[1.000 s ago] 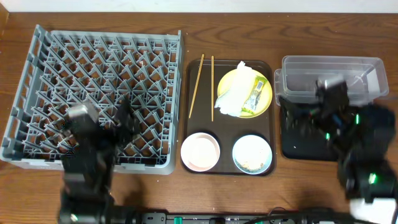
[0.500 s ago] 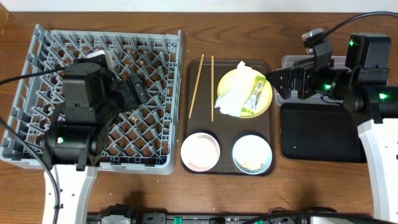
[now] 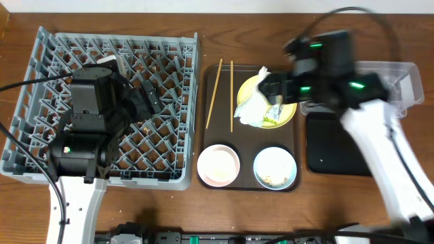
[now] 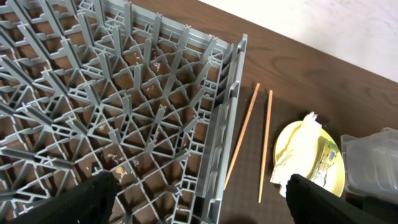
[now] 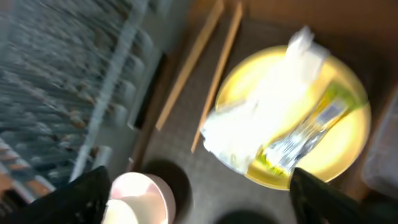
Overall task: Sort waste into correct bins and load items into the dishwasher
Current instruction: 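Reach the right gripper to the white tissue on the yellow plate, then grasp the tissue and drop it into the clear plastic bin, then grasp the green snack wrapper on the yellow plate with right gripper, then carry the wrapper to the clear bin and release it, then reach the right gripper to the blue rice bowl and grasp its rim, then carry the blue bowl over the black tray and tip out the rice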
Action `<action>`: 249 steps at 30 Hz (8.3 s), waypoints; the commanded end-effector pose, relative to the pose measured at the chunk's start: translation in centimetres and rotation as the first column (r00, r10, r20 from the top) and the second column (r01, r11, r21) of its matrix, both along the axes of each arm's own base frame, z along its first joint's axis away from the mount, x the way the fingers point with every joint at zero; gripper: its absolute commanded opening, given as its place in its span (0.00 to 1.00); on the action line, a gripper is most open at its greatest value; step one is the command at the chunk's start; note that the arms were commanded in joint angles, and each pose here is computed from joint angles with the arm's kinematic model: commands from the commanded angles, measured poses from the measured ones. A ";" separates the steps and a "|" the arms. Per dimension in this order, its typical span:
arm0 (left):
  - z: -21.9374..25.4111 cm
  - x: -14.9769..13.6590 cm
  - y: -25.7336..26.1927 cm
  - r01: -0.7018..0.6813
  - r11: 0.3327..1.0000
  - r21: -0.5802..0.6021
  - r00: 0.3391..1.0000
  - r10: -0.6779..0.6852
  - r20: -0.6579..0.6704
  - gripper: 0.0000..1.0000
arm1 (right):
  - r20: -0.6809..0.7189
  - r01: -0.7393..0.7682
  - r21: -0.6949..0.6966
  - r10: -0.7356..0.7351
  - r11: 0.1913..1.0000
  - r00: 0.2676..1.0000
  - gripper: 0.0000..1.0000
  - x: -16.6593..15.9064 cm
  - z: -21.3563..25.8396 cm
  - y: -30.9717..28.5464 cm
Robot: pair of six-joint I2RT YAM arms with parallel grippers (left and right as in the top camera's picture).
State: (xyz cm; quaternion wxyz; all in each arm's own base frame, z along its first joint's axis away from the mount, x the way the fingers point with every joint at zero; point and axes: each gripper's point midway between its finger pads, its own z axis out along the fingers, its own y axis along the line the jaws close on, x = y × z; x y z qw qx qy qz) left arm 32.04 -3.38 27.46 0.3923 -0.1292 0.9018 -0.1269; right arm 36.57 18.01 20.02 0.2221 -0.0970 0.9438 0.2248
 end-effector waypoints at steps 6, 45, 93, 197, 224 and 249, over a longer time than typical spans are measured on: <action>1.0 0.1 -0.2 0.018 1.000 -0.001 1.000 -0.018 0.023 0.90 | -0.035 0.241 -0.091 -0.245 0.966 0.969 0.67 7.1 -7.4 0.2; 1.0 0.1 -0.2 0.017 1.000 -0.001 1.000 -0.017 0.023 0.91 | 0.149 0.786 0.076 -0.786 0.614 0.600 0.01 7.6 4.9 -14.6; 1.0 0.1 -0.2 0.018 1.000 -0.001 1.000 -0.018 0.023 0.90 | -0.048 0.435 -0.409 -0.495 0.802 0.868 0.42 5.4 -14.0 -5.2; -0.9 -2.1 -1.7 0.073 0.994 -0.076 0.992 -0.080 -0.096 0.98 | -0.462 0.150 -0.225 -0.241 0.963 0.853 0.35 -13.4 -12.5 0.0; -2.3 -2.6 -1.7 0.068 0.995 -0.076 0.985 -0.080 -0.156 0.98 | -0.429 0.381 -0.374 -0.522 0.845 0.737 0.04 -13.0 -18.2 1.3; -2.5 -2.7 -1.7 0.066 0.995 -0.074 0.983 -0.077 -0.164 0.98 | -0.209 0.170 -0.039 -0.175 0.985 0.962 0.01 -9.5 -6.3 -0.6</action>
